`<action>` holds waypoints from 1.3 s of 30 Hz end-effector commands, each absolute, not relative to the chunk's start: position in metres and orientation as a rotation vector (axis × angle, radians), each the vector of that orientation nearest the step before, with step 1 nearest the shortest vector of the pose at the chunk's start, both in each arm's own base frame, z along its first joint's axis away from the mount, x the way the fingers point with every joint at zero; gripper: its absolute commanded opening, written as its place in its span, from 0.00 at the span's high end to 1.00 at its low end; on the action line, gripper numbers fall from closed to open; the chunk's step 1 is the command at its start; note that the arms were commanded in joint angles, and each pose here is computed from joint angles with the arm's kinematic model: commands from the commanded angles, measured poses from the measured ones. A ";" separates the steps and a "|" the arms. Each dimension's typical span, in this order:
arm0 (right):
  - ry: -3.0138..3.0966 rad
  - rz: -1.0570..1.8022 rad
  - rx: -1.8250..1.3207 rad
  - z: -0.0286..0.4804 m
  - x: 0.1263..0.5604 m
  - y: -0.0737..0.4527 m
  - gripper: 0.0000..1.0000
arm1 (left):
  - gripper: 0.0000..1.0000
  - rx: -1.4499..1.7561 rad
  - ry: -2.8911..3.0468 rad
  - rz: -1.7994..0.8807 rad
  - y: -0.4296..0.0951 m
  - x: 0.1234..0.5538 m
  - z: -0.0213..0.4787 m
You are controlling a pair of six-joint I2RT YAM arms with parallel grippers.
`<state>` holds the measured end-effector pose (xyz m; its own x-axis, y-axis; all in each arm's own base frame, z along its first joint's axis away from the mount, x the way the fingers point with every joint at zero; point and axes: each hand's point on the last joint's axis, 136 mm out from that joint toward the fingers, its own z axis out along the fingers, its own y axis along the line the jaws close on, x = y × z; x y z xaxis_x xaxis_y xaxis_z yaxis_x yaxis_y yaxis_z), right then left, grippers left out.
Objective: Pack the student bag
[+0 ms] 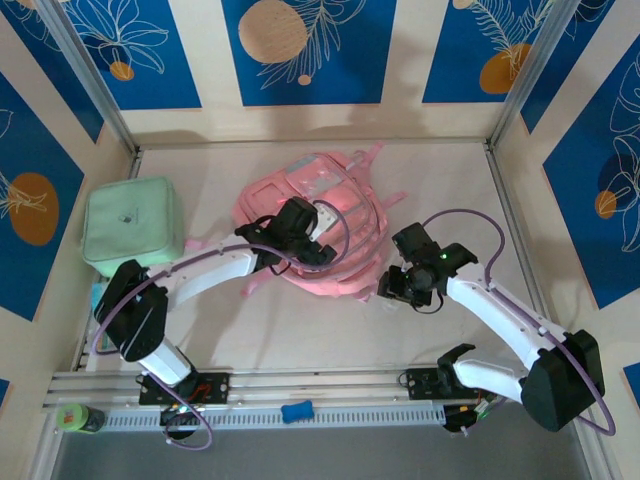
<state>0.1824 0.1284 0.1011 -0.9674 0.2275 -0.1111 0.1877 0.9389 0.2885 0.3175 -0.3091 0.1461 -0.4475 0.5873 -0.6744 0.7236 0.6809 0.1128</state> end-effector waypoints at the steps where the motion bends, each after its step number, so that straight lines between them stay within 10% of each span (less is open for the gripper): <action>1: 2.933 0.501 0.262 0.113 0.187 0.138 0.54 | 0.13 1.081 2.103 -0.250 -0.327 0.323 0.150; 12: 2.924 0.531 0.225 0.116 0.194 0.147 0.55 | 0.29 1.028 2.105 0.084 -0.318 0.362 0.139; 29: 2.913 0.435 0.122 0.123 0.198 0.151 0.56 | 0.62 0.964 2.107 0.029 -0.314 0.365 0.165; 39: 2.888 0.504 0.049 0.135 0.210 0.165 0.56 | 0.65 0.858 2.139 -0.087 -0.315 0.371 0.177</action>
